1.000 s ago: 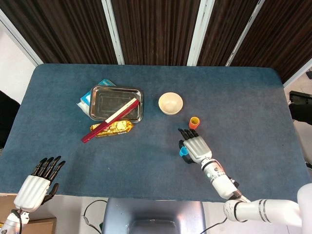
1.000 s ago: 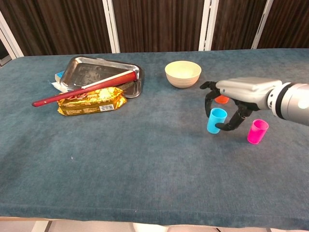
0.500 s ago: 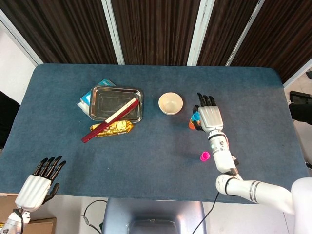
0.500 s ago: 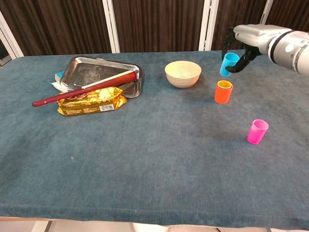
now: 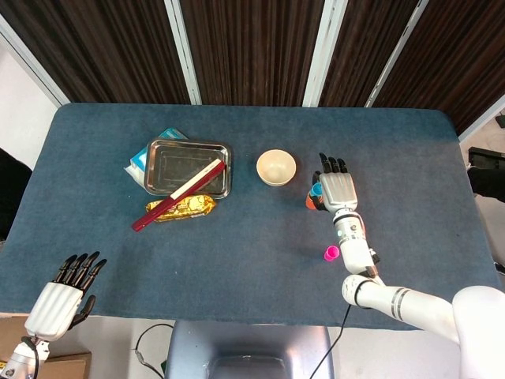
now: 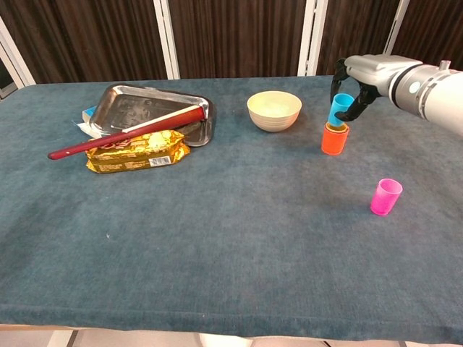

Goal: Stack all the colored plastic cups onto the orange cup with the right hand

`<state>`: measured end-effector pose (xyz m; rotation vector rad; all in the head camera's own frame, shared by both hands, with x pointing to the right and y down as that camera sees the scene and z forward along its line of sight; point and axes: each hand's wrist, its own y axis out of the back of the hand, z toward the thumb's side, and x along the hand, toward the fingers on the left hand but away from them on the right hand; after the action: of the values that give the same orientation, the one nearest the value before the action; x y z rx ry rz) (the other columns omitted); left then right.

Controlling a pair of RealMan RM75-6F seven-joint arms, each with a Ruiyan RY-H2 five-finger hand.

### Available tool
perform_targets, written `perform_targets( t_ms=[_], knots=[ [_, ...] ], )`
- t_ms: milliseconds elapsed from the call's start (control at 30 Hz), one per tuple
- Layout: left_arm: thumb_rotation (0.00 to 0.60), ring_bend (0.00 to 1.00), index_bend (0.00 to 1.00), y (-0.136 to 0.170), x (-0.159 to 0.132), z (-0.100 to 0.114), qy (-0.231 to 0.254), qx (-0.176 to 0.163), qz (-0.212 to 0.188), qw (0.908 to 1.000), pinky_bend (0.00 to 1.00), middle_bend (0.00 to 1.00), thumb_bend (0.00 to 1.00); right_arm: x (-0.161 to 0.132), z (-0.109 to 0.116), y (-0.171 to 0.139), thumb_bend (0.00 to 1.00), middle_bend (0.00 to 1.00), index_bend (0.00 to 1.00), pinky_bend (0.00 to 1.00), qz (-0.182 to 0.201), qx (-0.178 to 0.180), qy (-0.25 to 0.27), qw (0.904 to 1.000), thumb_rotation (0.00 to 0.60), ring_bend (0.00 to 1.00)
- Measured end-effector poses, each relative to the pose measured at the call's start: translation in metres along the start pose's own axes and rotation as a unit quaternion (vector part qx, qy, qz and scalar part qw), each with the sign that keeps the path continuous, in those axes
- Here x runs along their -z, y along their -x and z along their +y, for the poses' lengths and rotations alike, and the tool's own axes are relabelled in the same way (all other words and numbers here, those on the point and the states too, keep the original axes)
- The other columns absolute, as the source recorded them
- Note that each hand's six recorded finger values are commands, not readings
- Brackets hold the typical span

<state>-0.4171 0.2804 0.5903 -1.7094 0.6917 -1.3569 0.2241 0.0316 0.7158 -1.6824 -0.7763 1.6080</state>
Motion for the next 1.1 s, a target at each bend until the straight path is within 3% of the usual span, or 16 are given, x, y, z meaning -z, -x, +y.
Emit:
perform_targets(
  t_ms=[200, 367, 433, 600, 800, 933, 1100],
  knots=[
    [0.600, 0.00, 0.00, 0.000, 0.001, 0.000, 0.000, 0.001, 0.001, 1.0000, 0.09, 0.00, 0.50, 0.002, -0.005, -0.001, 0.49, 0.03, 0.51, 0.00, -0.005, -0.009, -0.008, 0.9999, 0.600, 0.00],
    [0.600, 0.00, 0.00, -0.001, 0.001, 0.000, 0.000, 0.001, 0.000, 1.0000, 0.09, 0.00, 0.50, 0.006, -0.011, -0.004, 0.49, 0.00, 0.22, 0.00, -0.010, -0.029, -0.019, 0.9993, 0.600, 0.00],
    [0.600, 0.00, 0.00, -0.001, 0.001, 0.000, 0.001, 0.001, 0.000, 1.0000, 0.09, 0.00, 0.50, 0.006, -0.011, -0.007, 0.49, 0.00, 0.18, 0.00, -0.006, -0.033, -0.019, 0.9992, 0.600, 0.00],
    [0.600, 0.00, 0.00, -0.001, 0.001, 0.000, 0.001, 0.001, 0.000, 1.0000, 0.09, 0.00, 0.50, 0.000, -0.004, -0.024, 0.49, 0.00, 0.19, 0.00, 0.026, -0.029, -0.012, 0.9992, 0.600, 0.00],
    [0.600, 0.00, 0.00, -0.001, -0.001, -0.001, 0.000, 0.003, -0.003, 1.0000, 0.09, 0.00, 0.50, -0.008, 0.006, -0.075, 0.49, 0.00, 0.23, 0.00, 0.104, -0.036, 0.003, 0.9940, 0.600, 0.00],
    [0.600, 0.00, 0.00, 0.000, -0.004, -0.002, -0.001, 0.004, -0.005, 1.0000, 0.09, 0.00, 0.50, 0.000, 0.004, -0.126, 0.49, 0.00, 0.25, 0.00, 0.157, -0.073, 0.000, 0.9848, 0.600, 0.00],
    [0.600, 0.00, 0.00, 0.000, -0.005, -0.003, -0.002, 0.004, -0.009, 1.0000, 0.09, 0.00, 0.50, 0.022, -0.017, -0.155, 0.49, 0.00, 0.28, 0.00, 0.167, -0.116, -0.015, 0.9789, 0.600, 0.00]
  ],
)
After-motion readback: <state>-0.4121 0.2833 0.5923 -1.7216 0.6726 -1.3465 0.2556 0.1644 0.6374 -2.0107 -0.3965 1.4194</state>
